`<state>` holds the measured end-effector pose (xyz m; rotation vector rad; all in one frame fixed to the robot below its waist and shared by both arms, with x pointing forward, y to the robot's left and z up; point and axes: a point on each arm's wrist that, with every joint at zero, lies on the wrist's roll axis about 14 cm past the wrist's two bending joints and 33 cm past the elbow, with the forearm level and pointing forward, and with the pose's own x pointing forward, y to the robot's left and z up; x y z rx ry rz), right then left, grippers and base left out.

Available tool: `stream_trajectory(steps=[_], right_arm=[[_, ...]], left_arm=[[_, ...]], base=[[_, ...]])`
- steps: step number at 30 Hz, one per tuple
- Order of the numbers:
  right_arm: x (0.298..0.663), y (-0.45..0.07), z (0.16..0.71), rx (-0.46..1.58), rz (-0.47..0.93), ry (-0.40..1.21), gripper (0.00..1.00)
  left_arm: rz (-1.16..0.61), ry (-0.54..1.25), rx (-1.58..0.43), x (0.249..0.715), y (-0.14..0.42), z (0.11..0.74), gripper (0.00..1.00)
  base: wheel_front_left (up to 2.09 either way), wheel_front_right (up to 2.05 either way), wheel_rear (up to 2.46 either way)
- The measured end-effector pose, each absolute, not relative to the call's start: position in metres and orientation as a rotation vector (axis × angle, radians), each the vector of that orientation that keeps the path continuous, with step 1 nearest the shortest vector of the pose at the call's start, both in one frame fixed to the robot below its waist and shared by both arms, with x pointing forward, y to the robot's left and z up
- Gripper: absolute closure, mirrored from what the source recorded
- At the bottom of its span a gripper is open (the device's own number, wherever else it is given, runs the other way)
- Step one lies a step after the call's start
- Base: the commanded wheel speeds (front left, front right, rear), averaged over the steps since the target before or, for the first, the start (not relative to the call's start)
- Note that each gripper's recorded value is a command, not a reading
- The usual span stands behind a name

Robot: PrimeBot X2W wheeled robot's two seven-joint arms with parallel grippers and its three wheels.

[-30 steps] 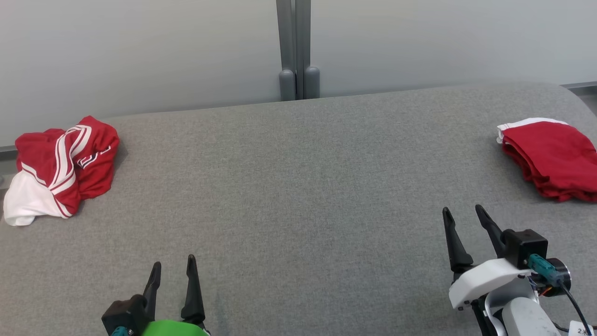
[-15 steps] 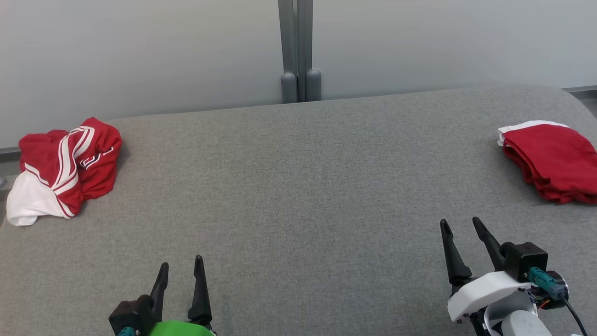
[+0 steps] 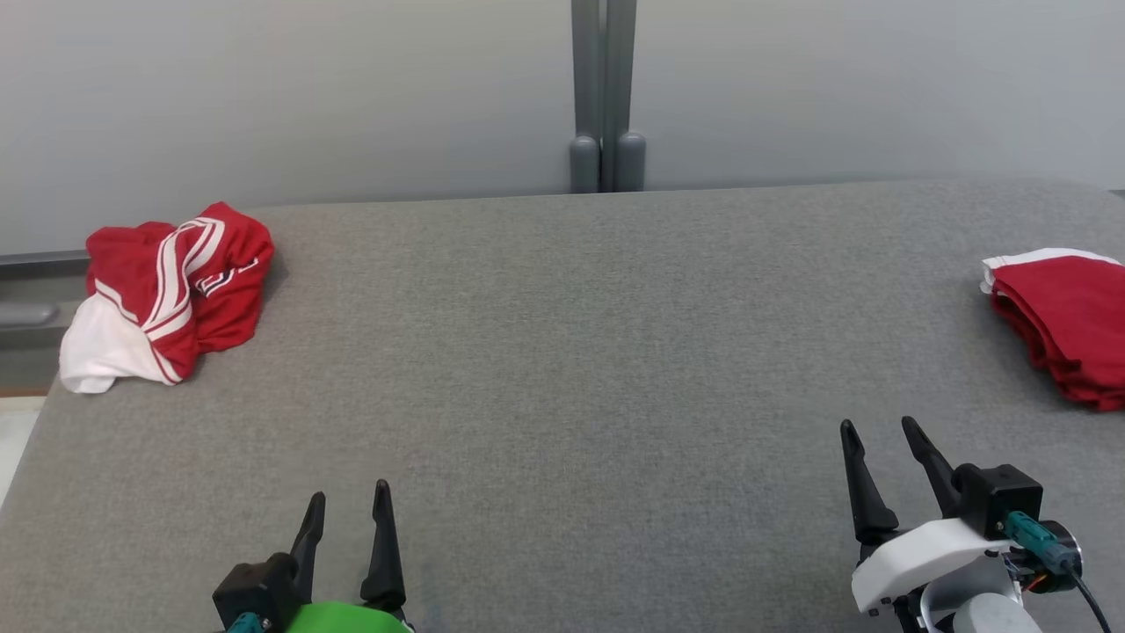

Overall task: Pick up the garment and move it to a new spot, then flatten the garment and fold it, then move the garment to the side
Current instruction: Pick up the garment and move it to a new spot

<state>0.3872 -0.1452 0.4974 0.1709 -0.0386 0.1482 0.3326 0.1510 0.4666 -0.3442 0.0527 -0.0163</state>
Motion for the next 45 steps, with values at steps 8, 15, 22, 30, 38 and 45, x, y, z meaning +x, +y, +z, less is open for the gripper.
stream_trajectory(steps=[8,15,22,30,38,45], right_arm=[[0.399,-0.096,0.501,0.177,0.286,-0.036,0.00],[0.401,-0.033,0.500,0.186,0.461,-0.012,0.00],[0.396,0.027,0.498,0.186,0.632,0.010,0.00],[0.398,0.049,0.495,0.188,0.688,0.025,0.00],[0.406,0.045,0.499,0.159,0.676,-0.004,0.00],[0.426,0.037,0.491,0.114,0.647,-0.011,0.00]], left_arm=[[0.096,0.017,-0.323,0.313,0.187,0.471,0.00],[0.235,-0.018,-0.315,0.285,0.228,0.473,0.00],[0.386,-0.059,-0.318,0.250,0.267,0.477,0.00],[0.448,-0.077,-0.310,0.236,0.281,0.481,0.00],[0.475,-0.227,-0.203,0.243,0.323,0.536,0.00],[0.426,-0.432,0.010,0.288,0.370,0.648,0.00]], base=[[0.00,0.00,0.00],[0.00,0.00,0.00],[0.00,0.00,0.00],[0.00,0.00,0.00],[0.00,0.00,0.00],[0.00,0.00,0.00]])
